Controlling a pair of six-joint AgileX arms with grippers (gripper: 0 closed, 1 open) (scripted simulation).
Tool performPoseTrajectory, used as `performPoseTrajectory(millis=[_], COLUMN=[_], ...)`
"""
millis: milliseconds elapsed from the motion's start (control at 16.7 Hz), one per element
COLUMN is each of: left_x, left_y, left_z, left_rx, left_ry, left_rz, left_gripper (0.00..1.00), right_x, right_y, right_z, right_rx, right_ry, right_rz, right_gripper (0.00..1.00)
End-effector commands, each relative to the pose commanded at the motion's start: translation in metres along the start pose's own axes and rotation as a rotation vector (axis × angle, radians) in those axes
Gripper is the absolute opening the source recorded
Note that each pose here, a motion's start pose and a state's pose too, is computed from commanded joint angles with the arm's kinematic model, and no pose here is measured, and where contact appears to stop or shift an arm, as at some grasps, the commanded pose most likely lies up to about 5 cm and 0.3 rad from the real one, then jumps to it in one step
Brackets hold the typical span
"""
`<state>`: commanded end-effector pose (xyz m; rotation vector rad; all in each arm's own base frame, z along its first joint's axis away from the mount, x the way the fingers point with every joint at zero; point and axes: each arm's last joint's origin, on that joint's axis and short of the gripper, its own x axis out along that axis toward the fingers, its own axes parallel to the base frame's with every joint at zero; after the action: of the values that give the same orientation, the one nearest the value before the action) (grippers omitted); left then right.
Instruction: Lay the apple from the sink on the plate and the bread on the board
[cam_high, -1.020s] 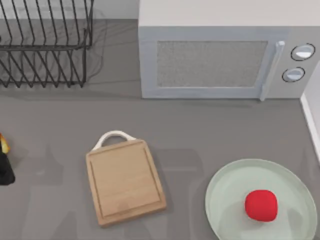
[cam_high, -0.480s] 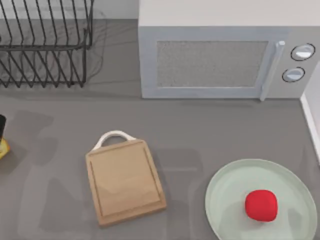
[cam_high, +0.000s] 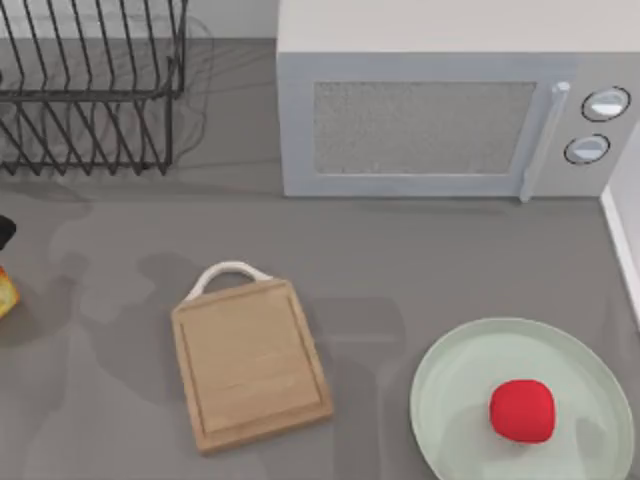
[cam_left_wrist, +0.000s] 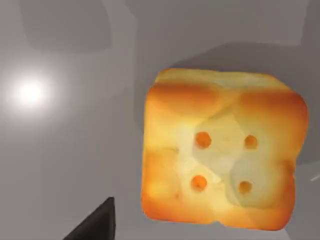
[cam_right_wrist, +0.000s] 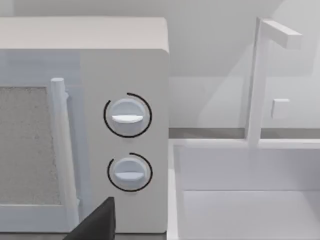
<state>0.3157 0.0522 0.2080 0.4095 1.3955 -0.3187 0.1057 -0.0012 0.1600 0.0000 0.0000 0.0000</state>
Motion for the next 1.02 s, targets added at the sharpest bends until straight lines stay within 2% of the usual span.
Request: performPoseTrajectory(millis=[180,300,660,1020], left_x=[0.021,0.027,0.029,0.079], left_y=[0.016,0.02,0.019,0.017], left_z=[0.013,0.016,0.017,0.012], left_rx=[0.038,0.049,0.054,0.05], left_ry=[0.094,0.12,0.122,0.116], left_rz=[-0.07,-0.091,-0.093,-0.088], left_gripper=[1.0,1.0,1.0,1.0], right_x=[0.0,0.0,0.0,0.0], right_y=[0.0,0.0,0.0,0.0], right_z=[0.0,0.0,0.0,0.0], right_rx=[0.0,0.0,0.0,0.0], right_ry=[0.0,0.0,0.0,0.0], right_rz=[0.0,0.0,0.0,0.0], right_gripper=[1.0,1.0,1.0,1.0])
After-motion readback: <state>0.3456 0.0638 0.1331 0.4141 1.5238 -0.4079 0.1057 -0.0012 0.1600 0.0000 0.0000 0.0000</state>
